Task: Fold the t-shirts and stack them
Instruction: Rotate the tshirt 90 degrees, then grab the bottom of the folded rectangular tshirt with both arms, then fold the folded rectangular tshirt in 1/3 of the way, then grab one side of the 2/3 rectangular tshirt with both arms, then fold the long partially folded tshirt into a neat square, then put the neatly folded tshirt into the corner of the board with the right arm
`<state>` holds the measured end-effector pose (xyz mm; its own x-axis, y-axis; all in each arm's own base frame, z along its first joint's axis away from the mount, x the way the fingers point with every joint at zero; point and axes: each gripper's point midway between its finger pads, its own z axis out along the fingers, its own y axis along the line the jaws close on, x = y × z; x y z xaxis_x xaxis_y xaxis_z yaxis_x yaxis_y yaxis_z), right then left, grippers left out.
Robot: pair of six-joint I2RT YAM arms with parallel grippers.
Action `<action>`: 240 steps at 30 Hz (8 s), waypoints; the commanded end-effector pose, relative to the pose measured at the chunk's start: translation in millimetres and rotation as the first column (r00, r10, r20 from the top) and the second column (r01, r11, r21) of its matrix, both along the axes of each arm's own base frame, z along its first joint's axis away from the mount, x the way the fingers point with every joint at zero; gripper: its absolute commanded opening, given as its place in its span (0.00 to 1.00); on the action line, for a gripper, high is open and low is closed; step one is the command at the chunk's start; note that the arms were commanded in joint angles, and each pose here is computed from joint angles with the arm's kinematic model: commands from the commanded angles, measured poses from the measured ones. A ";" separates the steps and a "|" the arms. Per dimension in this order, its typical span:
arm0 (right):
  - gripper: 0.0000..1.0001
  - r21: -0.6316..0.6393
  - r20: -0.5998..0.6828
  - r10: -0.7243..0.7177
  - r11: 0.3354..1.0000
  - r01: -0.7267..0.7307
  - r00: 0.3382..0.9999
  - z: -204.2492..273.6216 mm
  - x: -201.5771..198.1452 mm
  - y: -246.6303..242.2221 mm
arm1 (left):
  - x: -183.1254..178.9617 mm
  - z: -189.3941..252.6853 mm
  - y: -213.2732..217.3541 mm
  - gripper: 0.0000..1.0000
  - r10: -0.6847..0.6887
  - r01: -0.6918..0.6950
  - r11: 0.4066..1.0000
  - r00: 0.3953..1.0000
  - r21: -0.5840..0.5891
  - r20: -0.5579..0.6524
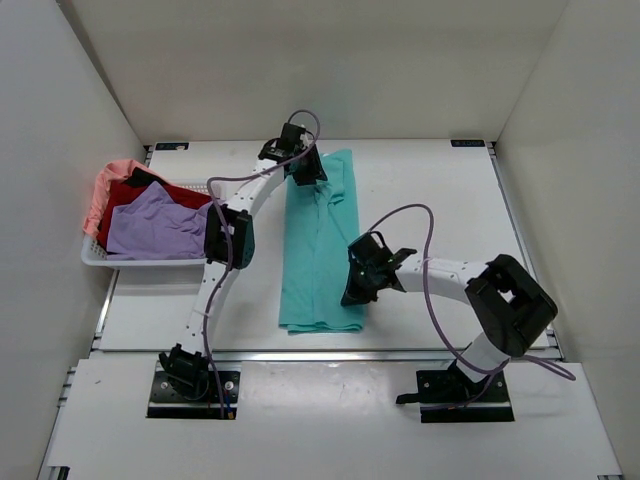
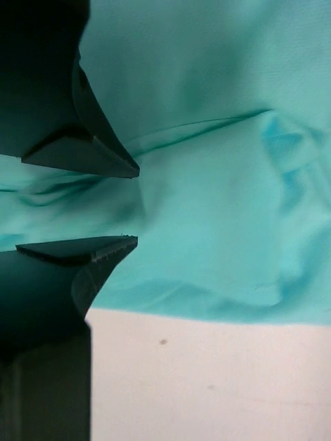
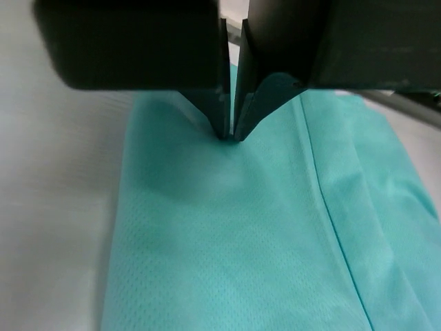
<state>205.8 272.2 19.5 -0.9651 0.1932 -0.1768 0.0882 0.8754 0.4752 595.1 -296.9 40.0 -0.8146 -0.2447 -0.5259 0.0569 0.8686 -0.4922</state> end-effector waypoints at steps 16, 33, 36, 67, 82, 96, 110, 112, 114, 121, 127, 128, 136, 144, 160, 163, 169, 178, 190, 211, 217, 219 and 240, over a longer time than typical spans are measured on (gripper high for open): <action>0.52 -0.154 0.184 0.174 0.977 -0.147 0.967 65.7 -4.6 -94.4 | -340.0 69.7 109.9 0.75 -0.099 0.130 0.977 0.978 0.170 -0.181; 0.54 -0.002 -0.002 0.143 0.990 -0.143 0.990 -0.2 -63.2 -67.4 | -414.8 -17.5 107.4 0.75 -0.046 0.095 0.987 0.941 0.131 -0.334; 0.54 0.009 -0.006 0.126 0.992 -0.126 0.992 -2.2 -62.7 -69.7 | -407.5 -10.9 101.0 0.74 -0.036 0.072 0.992 0.948 0.104 -0.315; 0.00 0.103 -0.050 0.261 0.962 -0.255 0.964 26.5 -93.4 -95.3 | -439.3 6.3 84.5 0.00 0.023 -0.017 1.000 0.903 0.018 -0.429; 0.00 0.030 0.125 0.317 0.946 -0.323 0.940 84.7 89.2 -72.9 | -259.2 68.4 90.6 0.00 0.121 -0.120 0.993 0.949 0.022 -0.290; 0.16 0.069 0.183 0.271 0.955 -0.287 0.945 93.0 207.0 -60.6 | -151.2 58.9 103.5 0.29 0.208 -0.210 0.977 0.938 0.021 -0.277; 0.45 0.031 0.236 0.178 0.981 -0.191 0.955 97.2 183.1 -76.5 | -174.2 59.6 120.3 0.58 0.238 -0.237 0.971 0.930 0.036 -0.280; 0.46 0.042 0.262 0.174 0.981 -0.192 0.949 97.8 167.3 -75.4 | -201.3 41.9 124.1 0.59 0.230 -0.217 0.973 0.918 0.075 -0.322; 0.48 0.069 0.205 0.185 0.977 -0.203 0.961 78.7 139.0 -67.4 | -220.5 36.4 124.1 0.62 0.220 -0.200 0.975 0.918 0.094 -0.329; 0.52 0.115 0.177 0.255 0.954 -0.277 0.951 53.0 105.7 -31.4 | -255.0 8.5 133.3 0.65 0.230 -0.189 0.971 0.906 0.147 -0.355; 0.52 0.106 0.139 0.244 0.960 -0.259 0.960 29.2 103.5 -16.9 | -253.0 -4.7 114.1 0.67 0.206 -0.151 0.972 0.917 0.182 -0.341; 0.52 0.091 0.128 0.235 0.965 -0.247 0.964 23.4 104.5 -17.8 | -251.7 -9.0 113.0 0.66 0.202 -0.145 0.971 0.919 0.188 -0.337; 0.31 0.061 0.059 0.169 0.983 -0.173 0.984 -2.5 93.9 -35.2 | -266.7 -28.6 108.5 0.28 0.194 -0.135 0.975 0.907 0.177 -0.374; 0.01 0.027 0.225 0.193 0.979 -0.204 0.955 64.7 135.3 -33.1 | -235.1 38.6 100.2 0.00 0.169 -0.150 0.984 0.952 0.092 -0.254; 0.01 0.122 0.132 0.219 0.964 -0.235 0.967 73.7 14.3 -61.6 | -383.8 41.0 114.1 0.00 0.123 -0.127 0.992 0.928 0.011 -0.352; 0.00 0.132 0.112 0.236 0.959 -0.250 0.965 72.7 -3.3 -63.3 | -399.5 41.0 113.5 0.00 0.092 -0.089 0.996 0.926 0.024 -0.366; 0.00 0.170 0.096 0.283 0.940 -0.296 0.954 88.6 -15.5 -55.9 | -407.3 50.5 122.0 0.00 0.118 -0.127 0.992 0.919 0.001 -0.375; 0.00 0.163 0.164 0.275 0.940 -0.301 0.947 132.9 69.7 -49.9 | -319.0 108.4 124.8 0.00 0.172 -0.194 0.980 0.942 -0.051 -0.288; 0.54 0.094 0.315 0.194 0.968 -0.234 0.929 161.2 284.4 -38.1 | -114.6 131.7 138.6 0.75 0.320 -0.331 0.943 0.932 -0.041 -0.168; 0.81 -0.208 0.082 0.337 0.926 -0.314 0.938 18.4 268.1 -16.9 | -180.5 144.6 126.8 0.74 0.267 -0.292 0.952 0.937 -0.087 -0.225; 0.79 -0.282 0.012 0.346 0.901 -0.329 0.938 -6.3 247.3 -2.0 | -184.5 152.9 134.8 0.73 0.279 -0.306 0.947 0.935 -0.102 -0.220; 0.73 -0.336 -0.037 0.338 0.882 -0.330 0.940 -18.4 235.1 -3.3 | -186.3 156.2 133.3 0.74 0.275 -0.303 0.947 0.937 -0.110 -0.215; 0.00 -0.545 0.020 -0.017 0.838 0.025 1.000 -0.4 301.0 -283.4 | -197.0 134.2 108.9 0.73 0.206 -0.237 0.967 0.942 -0.091 -0.265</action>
<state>493.6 50.9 25.9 -0.9642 0.0770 -0.2538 0.0702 0.9969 0.0354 392.3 -172.8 155.0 -0.8282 -0.5088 -0.2349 -0.3318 0.7830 -0.5261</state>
